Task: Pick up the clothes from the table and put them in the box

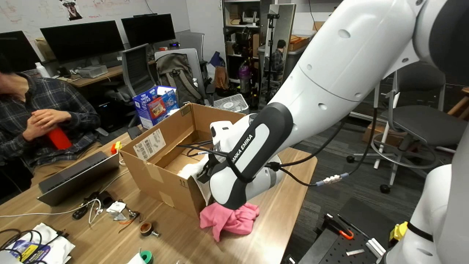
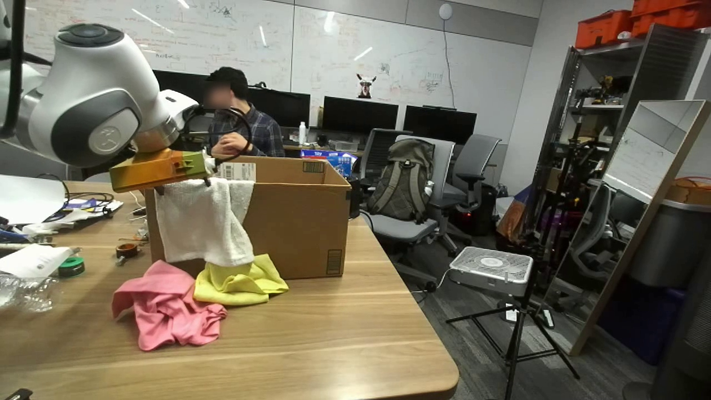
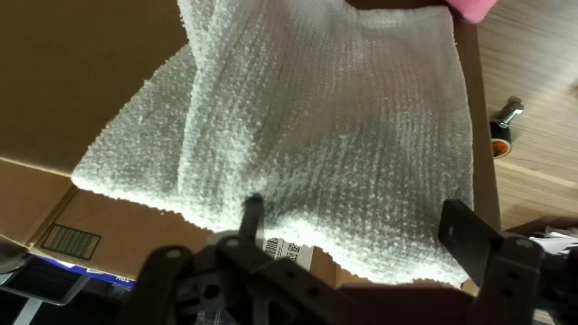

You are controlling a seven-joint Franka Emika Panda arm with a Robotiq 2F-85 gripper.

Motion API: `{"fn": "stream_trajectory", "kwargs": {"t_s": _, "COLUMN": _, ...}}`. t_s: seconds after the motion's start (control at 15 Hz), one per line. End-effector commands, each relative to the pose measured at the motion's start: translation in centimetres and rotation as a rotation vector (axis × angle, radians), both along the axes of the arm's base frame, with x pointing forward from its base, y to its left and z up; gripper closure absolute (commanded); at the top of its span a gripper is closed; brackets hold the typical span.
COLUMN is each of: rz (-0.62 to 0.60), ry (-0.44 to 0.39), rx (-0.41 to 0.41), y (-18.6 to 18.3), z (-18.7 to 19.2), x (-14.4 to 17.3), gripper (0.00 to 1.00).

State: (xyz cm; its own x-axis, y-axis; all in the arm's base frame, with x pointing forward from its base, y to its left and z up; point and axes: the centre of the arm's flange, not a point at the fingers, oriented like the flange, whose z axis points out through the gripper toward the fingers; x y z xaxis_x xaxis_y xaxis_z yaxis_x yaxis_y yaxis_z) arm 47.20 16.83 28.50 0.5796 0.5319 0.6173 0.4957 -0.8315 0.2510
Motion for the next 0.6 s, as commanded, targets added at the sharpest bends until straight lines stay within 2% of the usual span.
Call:
{"fn": "stream_trajectory", "kwargs": {"t_s": 0.0, "rz": -0.005, "ry": -0.025, "rx": -0.008, "y": -0.18, "z": 0.60, "x": 0.08, "gripper": 0.00}}
{"fn": "stream_trajectory", "kwargs": {"t_s": 0.33, "rz": -0.017, "ry": -0.026, "rx": -0.013, "y": -0.47, "z": 0.35, "x": 0.11, "gripper": 0.00}}
{"fn": "stream_trajectory", "kwargs": {"t_s": 0.4, "rz": -0.022, "ry": -0.026, "rx": -0.010, "y": -0.52, "z": 0.24, "x": 0.16, "gripper": 0.18}}
{"fn": "stream_trajectory", "kwargs": {"t_s": 0.53, "rz": -0.025, "ry": -0.023, "rx": -0.008, "y": -0.60, "z": 0.22, "x": 0.12, "gripper": 0.34}}
